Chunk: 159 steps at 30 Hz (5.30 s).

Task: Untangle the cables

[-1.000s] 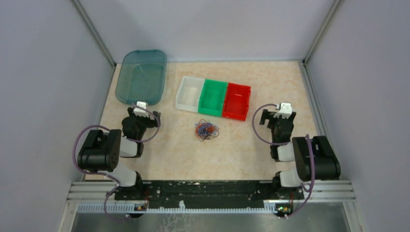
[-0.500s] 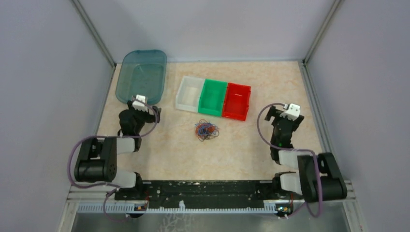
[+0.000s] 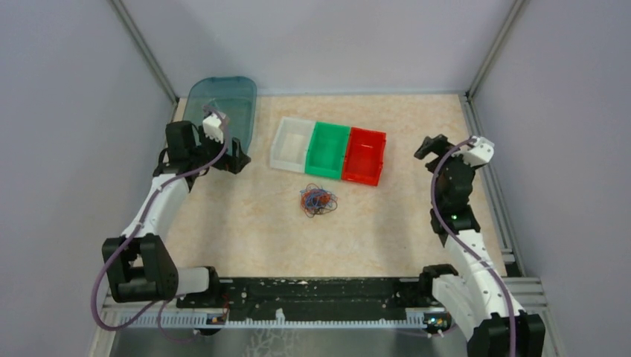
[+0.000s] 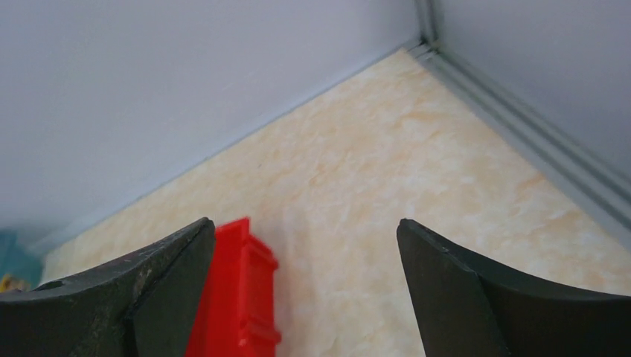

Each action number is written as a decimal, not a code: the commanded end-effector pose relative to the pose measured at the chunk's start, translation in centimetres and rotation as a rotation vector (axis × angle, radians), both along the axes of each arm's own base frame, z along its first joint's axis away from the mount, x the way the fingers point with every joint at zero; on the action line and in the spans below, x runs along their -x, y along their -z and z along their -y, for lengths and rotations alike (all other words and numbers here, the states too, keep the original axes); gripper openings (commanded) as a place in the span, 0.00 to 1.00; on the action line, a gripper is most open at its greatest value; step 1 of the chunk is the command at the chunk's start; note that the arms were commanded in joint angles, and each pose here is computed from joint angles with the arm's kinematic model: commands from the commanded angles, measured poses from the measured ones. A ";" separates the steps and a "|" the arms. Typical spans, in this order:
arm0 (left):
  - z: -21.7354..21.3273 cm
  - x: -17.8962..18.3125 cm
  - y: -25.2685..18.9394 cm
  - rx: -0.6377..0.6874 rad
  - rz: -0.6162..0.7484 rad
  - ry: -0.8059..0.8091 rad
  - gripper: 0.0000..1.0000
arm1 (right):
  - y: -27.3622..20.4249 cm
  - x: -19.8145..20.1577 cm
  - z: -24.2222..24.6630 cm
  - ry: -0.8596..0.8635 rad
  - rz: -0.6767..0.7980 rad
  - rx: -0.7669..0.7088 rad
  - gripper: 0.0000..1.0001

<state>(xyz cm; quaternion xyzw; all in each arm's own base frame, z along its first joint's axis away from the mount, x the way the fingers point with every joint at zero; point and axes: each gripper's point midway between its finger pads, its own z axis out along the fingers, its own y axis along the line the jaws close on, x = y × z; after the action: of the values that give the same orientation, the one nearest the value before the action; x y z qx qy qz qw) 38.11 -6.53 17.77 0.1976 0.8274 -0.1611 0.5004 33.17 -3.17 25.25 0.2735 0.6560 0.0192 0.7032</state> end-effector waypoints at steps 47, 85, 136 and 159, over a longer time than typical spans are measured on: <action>3.4 9.6 -0.5 0.037 -0.230 0.315 0.94 | 15.4 3.1 -38.2 -1.480 -0.564 0.506 0.29; 11.6 11.9 -8.0 0.121 -0.029 0.658 0.93 | -6.4 9.1 -43.7 -1.742 -0.076 0.145 0.00; 13.8 14.8 -12.4 0.227 0.000 0.737 0.00 | -0.3 7.4 -43.3 -1.597 -0.095 -0.083 0.75; 13.7 14.9 -14.6 0.246 0.021 0.672 0.00 | 6.1 6.4 -46.1 -1.338 -0.159 -0.048 0.66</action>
<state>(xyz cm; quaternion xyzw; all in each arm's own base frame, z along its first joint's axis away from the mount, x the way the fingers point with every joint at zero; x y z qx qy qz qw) 23.73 -20.23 28.99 0.3951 0.7047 -0.4214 0.4120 25.01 43.98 19.87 -0.2109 0.7293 0.4799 0.4396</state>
